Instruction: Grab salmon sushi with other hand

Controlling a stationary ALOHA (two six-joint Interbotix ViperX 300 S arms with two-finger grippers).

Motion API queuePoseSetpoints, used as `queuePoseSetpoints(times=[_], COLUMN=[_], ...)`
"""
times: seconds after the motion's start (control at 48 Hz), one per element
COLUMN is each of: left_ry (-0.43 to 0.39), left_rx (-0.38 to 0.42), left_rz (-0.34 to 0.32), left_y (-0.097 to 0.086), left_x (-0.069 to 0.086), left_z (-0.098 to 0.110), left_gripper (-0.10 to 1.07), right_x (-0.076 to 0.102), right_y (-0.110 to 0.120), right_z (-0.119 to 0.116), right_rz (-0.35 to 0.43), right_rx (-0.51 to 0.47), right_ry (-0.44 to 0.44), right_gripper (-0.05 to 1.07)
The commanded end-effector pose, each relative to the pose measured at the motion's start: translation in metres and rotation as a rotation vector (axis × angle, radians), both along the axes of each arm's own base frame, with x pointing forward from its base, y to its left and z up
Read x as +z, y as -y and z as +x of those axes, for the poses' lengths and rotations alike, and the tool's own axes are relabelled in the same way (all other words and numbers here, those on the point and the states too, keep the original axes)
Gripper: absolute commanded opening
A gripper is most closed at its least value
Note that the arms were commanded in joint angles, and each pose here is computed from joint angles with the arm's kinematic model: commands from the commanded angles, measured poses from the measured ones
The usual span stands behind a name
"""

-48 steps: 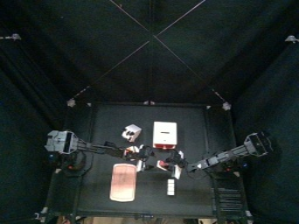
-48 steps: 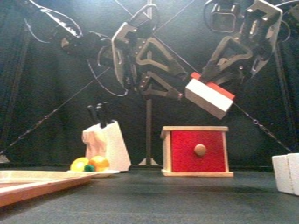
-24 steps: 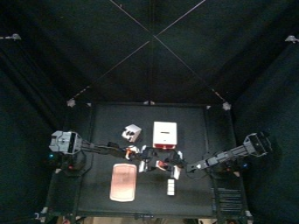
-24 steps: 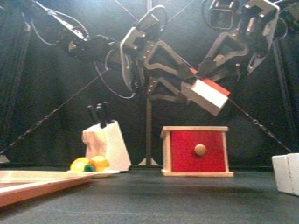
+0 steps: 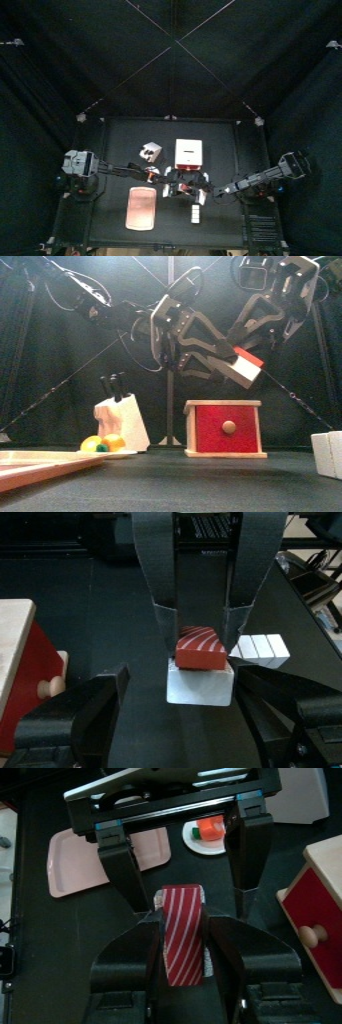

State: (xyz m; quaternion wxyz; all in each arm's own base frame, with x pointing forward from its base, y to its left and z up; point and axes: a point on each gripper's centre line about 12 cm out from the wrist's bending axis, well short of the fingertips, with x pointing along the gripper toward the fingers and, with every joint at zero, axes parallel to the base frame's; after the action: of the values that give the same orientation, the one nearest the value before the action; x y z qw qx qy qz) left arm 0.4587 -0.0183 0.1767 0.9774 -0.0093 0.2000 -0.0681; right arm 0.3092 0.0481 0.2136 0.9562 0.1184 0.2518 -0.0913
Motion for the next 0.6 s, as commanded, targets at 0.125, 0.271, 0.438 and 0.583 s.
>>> queuePoseSetpoints(times=[0.125, 0.271, 0.438, 0.583], left_ry=[0.035, 0.038, 0.046, 0.046], left_rx=[0.004, 0.003, 0.003, 0.005], left_rz=[0.001, 0.001, 0.004, 0.001], left_y=[-0.0005, 0.0002, -0.0004, -0.0005], left_x=[0.0161, 0.0173, 0.0205, 0.0206], left_z=[0.0042, 0.0044, 0.0048, 0.0048], left_gripper=[0.96, 0.86, 0.75, 0.7], right_x=[0.0115, 0.0116, 0.0104, 0.0105], right_y=[-0.0002, -0.0001, 0.0003, 0.0005], right_z=[0.0029, 0.0034, 0.0029, 0.0028], right_rz=[0.009, 0.008, 0.012, 0.013], right_rx=[-0.003, -0.004, -0.007, -0.009], right_ry=[0.034, 0.034, 0.031, 0.032], right_gripper=[0.49, 0.49, 0.49, 0.49])
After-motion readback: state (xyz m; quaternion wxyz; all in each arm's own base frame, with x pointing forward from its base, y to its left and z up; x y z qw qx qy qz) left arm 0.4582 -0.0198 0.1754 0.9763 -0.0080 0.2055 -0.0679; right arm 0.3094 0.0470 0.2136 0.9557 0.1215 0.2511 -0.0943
